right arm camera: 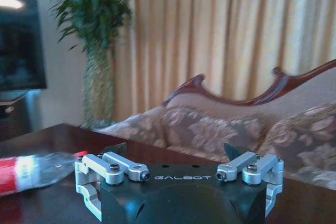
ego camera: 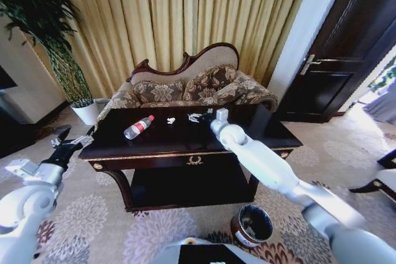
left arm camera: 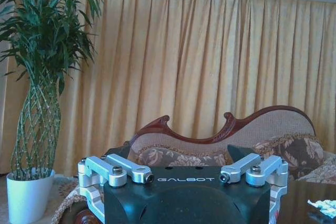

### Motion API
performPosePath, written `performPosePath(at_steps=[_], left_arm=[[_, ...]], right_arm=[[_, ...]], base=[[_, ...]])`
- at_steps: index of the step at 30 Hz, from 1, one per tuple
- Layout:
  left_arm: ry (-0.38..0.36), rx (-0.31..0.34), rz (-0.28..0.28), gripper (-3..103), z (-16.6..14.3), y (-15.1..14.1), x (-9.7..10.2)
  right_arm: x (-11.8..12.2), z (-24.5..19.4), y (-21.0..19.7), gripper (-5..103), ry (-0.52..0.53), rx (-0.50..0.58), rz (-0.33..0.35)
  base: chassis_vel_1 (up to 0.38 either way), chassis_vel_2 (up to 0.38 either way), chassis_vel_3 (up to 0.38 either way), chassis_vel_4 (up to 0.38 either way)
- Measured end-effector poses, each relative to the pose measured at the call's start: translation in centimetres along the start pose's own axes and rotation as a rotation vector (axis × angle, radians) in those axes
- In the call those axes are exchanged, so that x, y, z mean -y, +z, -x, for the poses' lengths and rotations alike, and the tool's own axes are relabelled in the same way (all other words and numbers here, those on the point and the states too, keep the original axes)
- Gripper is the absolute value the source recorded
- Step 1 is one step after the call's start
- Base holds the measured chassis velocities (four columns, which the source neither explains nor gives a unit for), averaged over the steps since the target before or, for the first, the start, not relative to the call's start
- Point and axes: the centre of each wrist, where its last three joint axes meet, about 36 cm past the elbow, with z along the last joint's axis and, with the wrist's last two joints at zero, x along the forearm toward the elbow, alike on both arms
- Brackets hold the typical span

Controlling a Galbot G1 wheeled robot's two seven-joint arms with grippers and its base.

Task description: Move to the front of the table and place the trash on the table into the trash bin.

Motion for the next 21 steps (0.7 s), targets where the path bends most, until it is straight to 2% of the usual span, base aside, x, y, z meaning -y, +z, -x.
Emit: performPosePath(at_steps=[6,13,21], left_arm=[[0.000,0.003,0.000,100,0.1,0.0,-0.1],[-0.015,0.010,-0.004,100,0.2,0.0,-0.6],[-0.019,0.008,-0.012,100,0.0,0.4,-0.8]], right_arm=[[-1.5,2.3,-1.0,100,-0.016,-0.066,0.004],[-4.5,4.5,-1.8,100,0.097,-0.231,0.022],[-6.6,5.4,-4.2,100,0.104,-0.297,0.014]], base=[[0.000,0.000,0.000,0.000],[0.000,0.000,0.000,0.000],[0.000,0.000,0.000,0.000]])
